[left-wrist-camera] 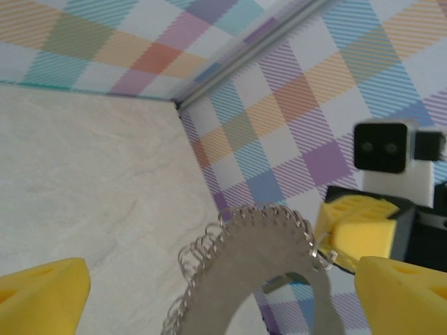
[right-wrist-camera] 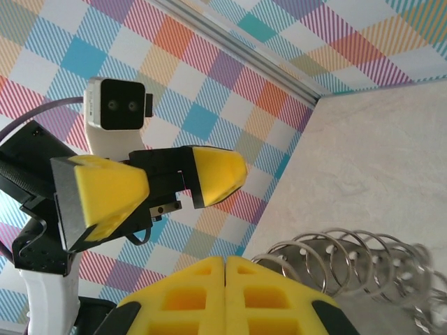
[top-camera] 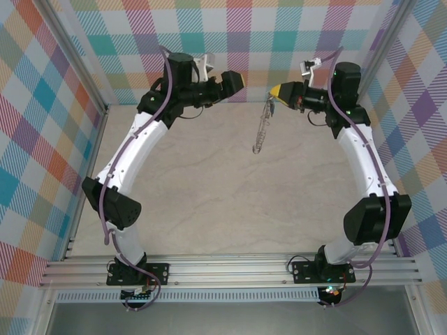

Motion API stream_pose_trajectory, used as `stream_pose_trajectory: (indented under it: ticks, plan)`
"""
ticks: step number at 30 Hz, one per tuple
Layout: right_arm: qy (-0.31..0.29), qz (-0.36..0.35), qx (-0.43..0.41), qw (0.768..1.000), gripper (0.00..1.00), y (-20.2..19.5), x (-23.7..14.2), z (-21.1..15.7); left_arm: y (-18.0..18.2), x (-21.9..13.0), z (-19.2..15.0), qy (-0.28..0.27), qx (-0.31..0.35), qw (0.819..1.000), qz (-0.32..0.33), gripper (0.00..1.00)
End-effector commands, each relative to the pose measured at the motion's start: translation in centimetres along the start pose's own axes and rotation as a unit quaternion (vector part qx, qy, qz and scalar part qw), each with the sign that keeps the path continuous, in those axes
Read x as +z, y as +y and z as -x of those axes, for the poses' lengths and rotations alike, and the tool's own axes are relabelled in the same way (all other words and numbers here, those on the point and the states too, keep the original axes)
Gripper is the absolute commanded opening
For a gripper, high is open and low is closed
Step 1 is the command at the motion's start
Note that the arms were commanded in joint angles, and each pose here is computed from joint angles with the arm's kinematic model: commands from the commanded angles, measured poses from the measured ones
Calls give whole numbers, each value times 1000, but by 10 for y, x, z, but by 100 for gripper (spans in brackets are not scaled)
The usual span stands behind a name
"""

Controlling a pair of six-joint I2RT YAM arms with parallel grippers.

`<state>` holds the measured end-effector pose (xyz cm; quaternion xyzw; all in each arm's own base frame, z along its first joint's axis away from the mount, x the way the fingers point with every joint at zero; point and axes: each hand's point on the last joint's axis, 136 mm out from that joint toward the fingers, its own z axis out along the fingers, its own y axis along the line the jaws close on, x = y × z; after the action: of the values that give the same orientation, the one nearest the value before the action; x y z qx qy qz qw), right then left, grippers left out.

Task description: Put the keys on the keyring

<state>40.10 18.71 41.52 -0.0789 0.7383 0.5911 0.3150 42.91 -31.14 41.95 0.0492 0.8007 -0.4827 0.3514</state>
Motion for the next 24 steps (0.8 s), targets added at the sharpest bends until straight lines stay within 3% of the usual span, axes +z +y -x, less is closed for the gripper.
stream_pose_trajectory:
  ticks: [1, 8, 14, 24]
  plan:
    - [11, 26, -39, 999, 0, 20, -1, 6, -19, -4, -1, 36, 33, 997, -58, 93]
    - [60, 46, -54, 996, 0, 25, 1, 0, -27, 0, -6, 81, 37, 989, -117, 82]
    - [95, 73, -45, 992, 0, 28, 3, -4, -23, 4, -5, 83, 36, 989, -114, 81]
    - [99, 63, -21, 993, 0, 4, 15, -4, -8, 18, -8, 91, 24, 990, -106, 82]
